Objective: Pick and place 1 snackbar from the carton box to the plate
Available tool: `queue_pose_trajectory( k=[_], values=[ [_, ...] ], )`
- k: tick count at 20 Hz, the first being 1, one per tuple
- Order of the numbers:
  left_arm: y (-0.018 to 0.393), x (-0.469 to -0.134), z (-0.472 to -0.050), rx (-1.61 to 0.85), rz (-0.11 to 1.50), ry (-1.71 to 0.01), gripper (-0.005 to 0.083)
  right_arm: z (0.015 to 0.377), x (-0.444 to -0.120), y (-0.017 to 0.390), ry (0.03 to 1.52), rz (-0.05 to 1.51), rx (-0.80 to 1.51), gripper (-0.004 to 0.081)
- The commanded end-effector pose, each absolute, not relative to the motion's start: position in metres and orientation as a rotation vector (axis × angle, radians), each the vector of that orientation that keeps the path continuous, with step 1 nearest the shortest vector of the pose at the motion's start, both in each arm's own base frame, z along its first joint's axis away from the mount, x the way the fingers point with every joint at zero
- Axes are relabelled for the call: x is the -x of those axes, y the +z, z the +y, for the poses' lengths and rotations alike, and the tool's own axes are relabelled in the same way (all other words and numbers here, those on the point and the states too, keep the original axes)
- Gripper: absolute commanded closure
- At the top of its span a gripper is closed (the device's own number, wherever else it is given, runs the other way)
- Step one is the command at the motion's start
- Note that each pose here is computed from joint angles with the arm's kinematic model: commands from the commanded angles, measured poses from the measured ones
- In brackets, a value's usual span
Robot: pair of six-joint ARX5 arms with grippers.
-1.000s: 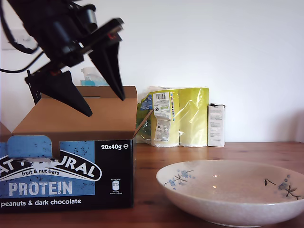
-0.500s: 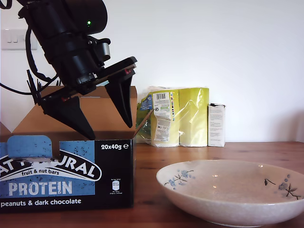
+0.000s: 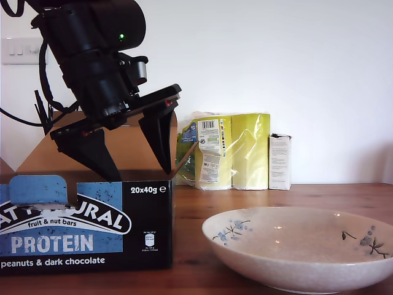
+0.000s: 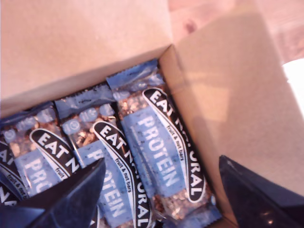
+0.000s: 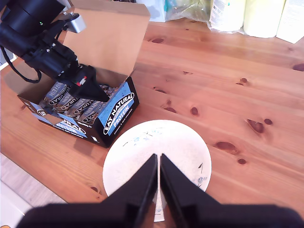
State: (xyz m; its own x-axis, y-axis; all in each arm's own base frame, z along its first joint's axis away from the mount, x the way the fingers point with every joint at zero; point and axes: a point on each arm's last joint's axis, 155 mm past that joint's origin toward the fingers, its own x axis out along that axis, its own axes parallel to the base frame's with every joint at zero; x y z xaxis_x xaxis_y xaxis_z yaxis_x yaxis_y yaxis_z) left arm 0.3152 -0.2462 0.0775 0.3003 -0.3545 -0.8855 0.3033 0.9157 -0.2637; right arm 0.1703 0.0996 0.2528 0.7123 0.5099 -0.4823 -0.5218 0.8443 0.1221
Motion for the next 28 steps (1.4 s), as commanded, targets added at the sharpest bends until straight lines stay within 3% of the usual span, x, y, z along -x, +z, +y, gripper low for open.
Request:
queue_pose_trajectory(
  k=[1, 10, 17, 19, 25, 28],
  values=[
    [0.064, -0.316, -0.247, 0.040, 1.217, -0.422, 0.0085, 0.101, -0.170, 0.262, 0.583, 0.498, 0.031, 0.0783],
    [0.052, -0.316, -0.260, 0.021, 1.214, -0.425, 0.0085, 0.102, -0.170, 0.262, 0.585, 0.498, 0.031, 0.0783],
    [0.034, -0.310, -0.251, -0.046, 1.254, -0.368, 0.0179, 0.103, -0.169, 0.262, 0.594, 0.497, 0.033, 0.0783],
    [0.033, -0.310, -0.246, -0.063, 1.257, -0.347, 0.0240, 0.104, -0.168, 0.262, 0.597, 0.498, 0.034, 0.0783],
    [0.040, -0.310, -0.244, -0.100, 1.266, -0.350, 0.0535, 0.104, -0.168, 0.262, 0.597, 0.498, 0.034, 0.0783],
    [0.052, -0.315, -0.248, -0.114, 1.250, -0.369, 0.0579, 0.104, -0.168, 0.262, 0.597, 0.498, 0.034, 0.0783]
  ],
)
